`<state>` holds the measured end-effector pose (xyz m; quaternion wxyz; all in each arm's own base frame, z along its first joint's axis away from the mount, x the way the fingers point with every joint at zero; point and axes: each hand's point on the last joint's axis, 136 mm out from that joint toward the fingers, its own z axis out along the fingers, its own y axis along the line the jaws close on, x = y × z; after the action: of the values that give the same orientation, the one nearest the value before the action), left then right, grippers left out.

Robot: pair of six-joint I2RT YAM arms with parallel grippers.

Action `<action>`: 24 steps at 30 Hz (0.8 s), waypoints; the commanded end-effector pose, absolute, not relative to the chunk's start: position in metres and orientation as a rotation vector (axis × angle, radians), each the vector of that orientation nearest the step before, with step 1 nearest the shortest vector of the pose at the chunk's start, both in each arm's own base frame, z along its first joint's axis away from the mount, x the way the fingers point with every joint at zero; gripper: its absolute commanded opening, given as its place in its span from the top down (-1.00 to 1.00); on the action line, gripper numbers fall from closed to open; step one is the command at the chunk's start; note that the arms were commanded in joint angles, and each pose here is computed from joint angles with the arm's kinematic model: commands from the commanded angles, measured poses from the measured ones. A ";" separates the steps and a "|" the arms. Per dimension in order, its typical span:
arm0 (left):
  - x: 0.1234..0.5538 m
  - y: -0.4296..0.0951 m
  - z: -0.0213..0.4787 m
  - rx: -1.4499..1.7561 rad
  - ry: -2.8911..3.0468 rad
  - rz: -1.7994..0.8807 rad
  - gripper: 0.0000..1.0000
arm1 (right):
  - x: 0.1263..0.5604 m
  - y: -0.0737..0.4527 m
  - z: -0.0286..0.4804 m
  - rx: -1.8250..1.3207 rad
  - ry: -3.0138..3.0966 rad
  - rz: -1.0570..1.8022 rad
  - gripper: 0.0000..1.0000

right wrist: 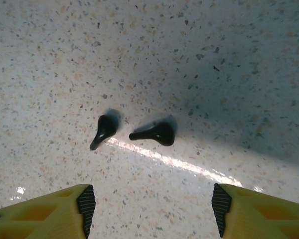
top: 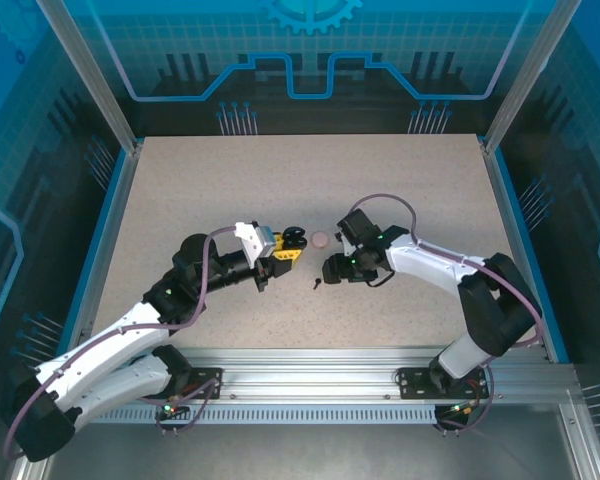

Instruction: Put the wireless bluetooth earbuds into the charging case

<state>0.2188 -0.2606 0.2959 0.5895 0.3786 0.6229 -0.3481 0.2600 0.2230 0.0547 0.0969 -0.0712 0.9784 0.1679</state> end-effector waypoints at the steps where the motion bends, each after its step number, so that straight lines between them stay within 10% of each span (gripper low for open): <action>1: 0.220 -0.260 0.299 0.859 1.455 -0.811 0.99 | 0.267 0.235 0.049 -0.192 2.892 0.491 -0.29; 24: 0.220 -0.256 0.301 0.851 1.465 -0.789 0.97 | 0.277 0.255 0.029 -0.237 2.934 0.460 -0.16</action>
<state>0.2216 -0.2582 0.2890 0.5827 0.3734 0.6372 -0.3391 0.2714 0.2475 0.0242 0.0711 -0.0729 0.9828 0.1540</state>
